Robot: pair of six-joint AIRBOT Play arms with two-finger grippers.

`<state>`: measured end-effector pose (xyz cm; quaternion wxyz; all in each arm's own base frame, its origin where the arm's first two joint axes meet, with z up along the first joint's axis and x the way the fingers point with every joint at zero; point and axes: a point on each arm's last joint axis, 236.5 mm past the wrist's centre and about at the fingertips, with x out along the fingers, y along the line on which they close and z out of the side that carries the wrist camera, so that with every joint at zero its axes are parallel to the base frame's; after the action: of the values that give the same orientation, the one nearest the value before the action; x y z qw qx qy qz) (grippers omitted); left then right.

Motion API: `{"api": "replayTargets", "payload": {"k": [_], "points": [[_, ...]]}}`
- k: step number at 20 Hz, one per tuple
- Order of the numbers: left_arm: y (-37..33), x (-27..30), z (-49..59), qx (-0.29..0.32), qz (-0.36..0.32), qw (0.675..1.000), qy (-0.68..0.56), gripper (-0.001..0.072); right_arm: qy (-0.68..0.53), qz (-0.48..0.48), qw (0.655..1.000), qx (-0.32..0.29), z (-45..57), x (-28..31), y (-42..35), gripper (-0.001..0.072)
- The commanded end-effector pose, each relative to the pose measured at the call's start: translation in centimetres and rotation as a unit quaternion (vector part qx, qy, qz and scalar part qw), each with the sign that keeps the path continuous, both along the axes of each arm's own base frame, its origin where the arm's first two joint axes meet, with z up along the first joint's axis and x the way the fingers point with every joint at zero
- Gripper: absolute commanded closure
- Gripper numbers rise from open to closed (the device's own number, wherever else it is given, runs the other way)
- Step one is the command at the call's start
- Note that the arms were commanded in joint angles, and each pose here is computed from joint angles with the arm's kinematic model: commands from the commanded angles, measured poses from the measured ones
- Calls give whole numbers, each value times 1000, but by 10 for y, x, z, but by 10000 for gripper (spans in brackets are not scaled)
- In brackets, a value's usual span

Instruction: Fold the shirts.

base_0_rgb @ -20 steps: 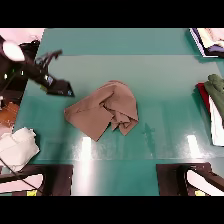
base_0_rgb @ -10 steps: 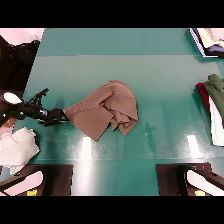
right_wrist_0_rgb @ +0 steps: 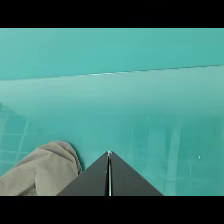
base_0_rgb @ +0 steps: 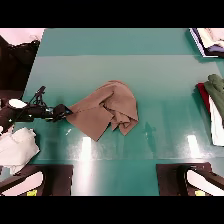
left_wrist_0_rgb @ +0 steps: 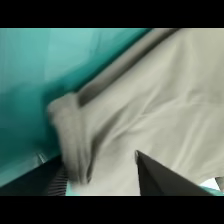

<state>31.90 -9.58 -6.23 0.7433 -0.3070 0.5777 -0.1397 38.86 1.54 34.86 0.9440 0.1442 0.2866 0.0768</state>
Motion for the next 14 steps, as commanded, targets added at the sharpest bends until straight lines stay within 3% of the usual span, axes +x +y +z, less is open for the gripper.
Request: {"api": "replayTargets", "payload": {"k": [1, 2, 8, 9, 10, 11, 14], "points": [[-20, 11, 5, 5, -8, 1000, -27, 517, 17, 4, 1000, -2, -7, -4, 1, 692], [-23, 12, 12, 2, -22, 999, -31, 679, 28, 7, 1000, -4, -12, -7, 2, 692], [-37, 43, 132, 0, -138, 983, -118, 678, 202, 91, 975, 4, -136, -38, 54, 689], [-39, 48, 155, 2, -150, 979, -139, 678, 240, 118, 964, 3, -170, -49, 73, 608], [-40, 52, 172, 4, -157, 975, -157, 678, 277, 144, 950, 1, -208, -63, 92, 304], [-40, 55, 187, 7, -163, 971, -172, 678, 308, 167, 937, -4, -247, -77, 109, 136], [-41, 59, 204, 10, -167, 967, -190, 678, 353, 188, 916, -12, -343, -109, 141, 139]]}}
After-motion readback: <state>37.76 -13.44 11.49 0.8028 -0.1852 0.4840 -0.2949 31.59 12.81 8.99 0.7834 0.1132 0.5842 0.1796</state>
